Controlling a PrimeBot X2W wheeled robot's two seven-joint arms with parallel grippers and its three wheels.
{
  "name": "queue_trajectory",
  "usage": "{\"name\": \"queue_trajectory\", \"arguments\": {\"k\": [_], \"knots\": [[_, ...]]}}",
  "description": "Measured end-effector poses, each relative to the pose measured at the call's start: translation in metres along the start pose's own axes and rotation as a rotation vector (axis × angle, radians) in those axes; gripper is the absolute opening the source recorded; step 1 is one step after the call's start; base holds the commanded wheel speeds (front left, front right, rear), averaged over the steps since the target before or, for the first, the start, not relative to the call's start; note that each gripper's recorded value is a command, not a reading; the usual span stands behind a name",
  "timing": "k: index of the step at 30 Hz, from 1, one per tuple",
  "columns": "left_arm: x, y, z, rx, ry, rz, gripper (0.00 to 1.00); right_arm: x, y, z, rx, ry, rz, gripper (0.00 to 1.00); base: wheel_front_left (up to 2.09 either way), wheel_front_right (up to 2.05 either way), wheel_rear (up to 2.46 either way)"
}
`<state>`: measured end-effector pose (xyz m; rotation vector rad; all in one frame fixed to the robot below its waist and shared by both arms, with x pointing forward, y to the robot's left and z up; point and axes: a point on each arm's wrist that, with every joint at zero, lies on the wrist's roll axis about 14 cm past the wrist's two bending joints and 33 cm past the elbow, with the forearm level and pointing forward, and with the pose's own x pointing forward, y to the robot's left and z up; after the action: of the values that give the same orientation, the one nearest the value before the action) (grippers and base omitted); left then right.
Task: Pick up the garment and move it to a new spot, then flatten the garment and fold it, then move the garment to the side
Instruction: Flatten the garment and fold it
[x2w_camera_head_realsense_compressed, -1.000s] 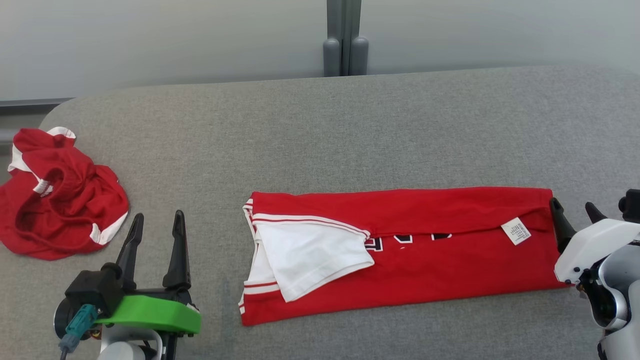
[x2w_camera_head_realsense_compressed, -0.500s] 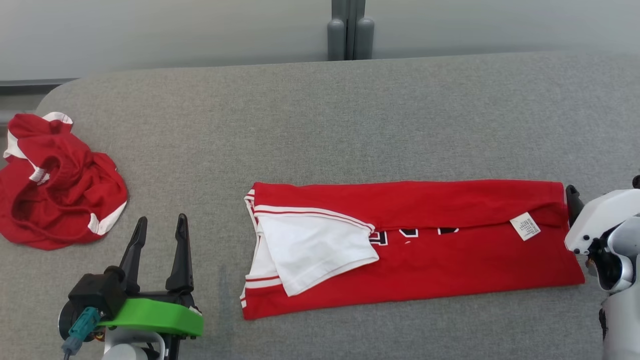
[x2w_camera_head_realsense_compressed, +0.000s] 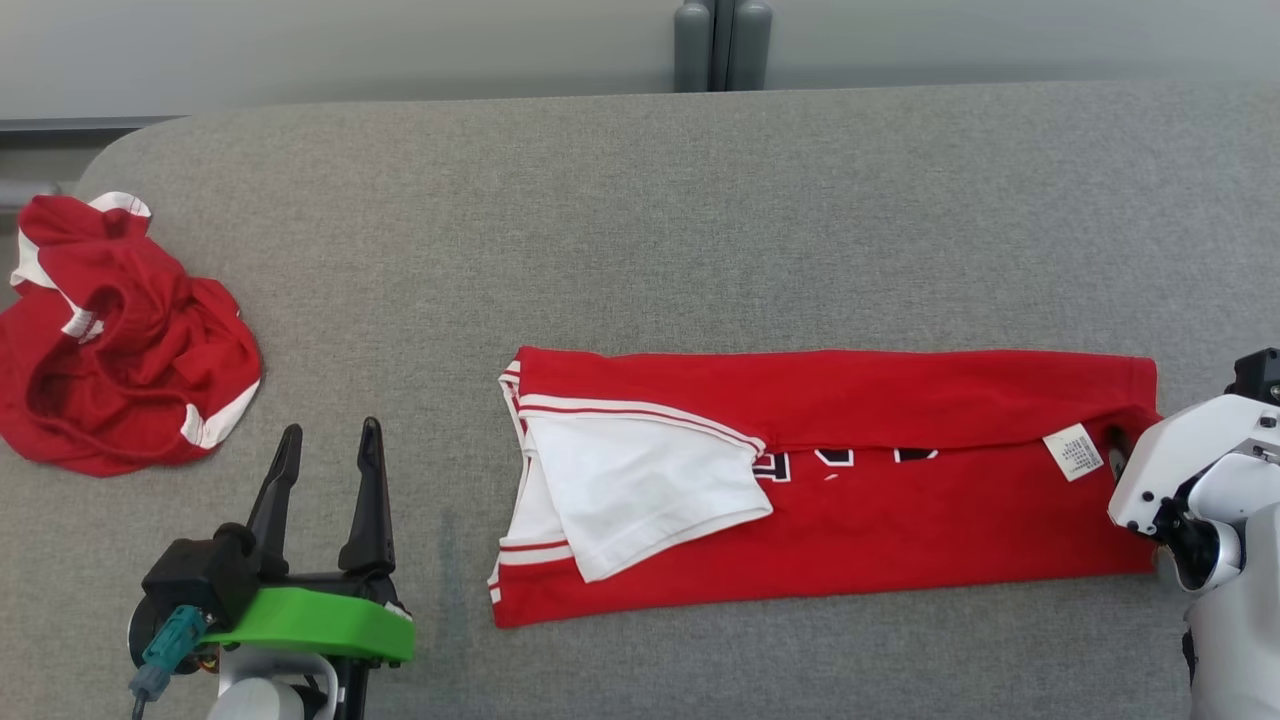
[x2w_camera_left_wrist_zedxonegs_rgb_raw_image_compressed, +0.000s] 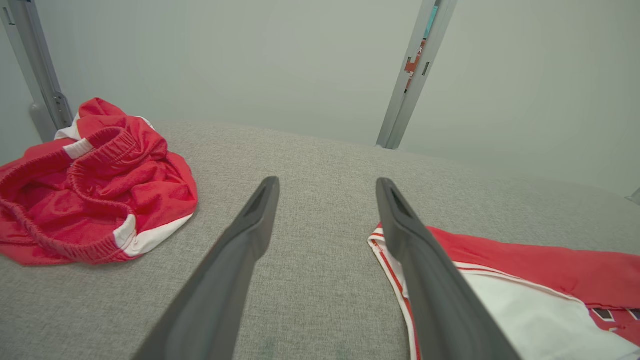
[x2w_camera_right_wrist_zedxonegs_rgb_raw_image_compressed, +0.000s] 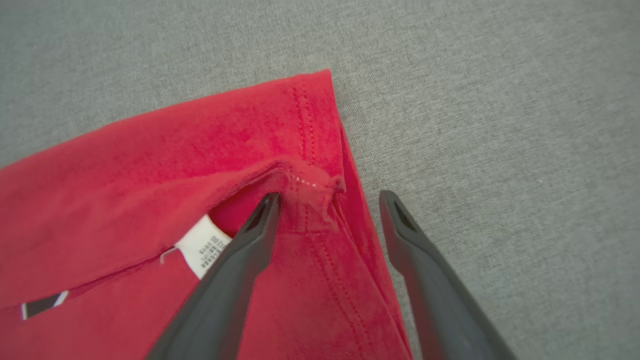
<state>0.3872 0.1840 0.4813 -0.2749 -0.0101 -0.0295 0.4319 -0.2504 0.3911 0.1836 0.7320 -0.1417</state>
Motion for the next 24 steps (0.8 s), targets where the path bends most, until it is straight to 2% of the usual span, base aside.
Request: {"name": "queue_trajectory", "arguments": {"k": [16,17,18,19,24], "knots": [[0.003,0.006,-0.006,0.0,0.016,0.015,1.0,0.019,0.001,-0.019,0.016,0.088,0.0,1.0,0.0,0.0,0.0],[0.003,0.007,-0.007,0.002,0.017,0.016,1.0,0.02,0.001,-0.02,0.013,0.101,0.0,0.72,0.0,0.0,0.0],[0.004,0.007,-0.007,0.002,0.017,0.017,1.0,0.021,0.002,-0.021,0.013,0.11,0.001,0.49,0.0,0.0,0.0],[0.004,0.008,-0.006,0.004,0.016,0.019,1.0,0.021,0.003,-0.021,0.011,0.11,0.004,0.02,0.0,0.0,0.0],[0.004,0.01,-0.003,0.018,0.009,0.018,1.0,0.02,0.005,-0.015,0.004,0.083,0.012,0.0,0.0,0.0,0.0]]}}
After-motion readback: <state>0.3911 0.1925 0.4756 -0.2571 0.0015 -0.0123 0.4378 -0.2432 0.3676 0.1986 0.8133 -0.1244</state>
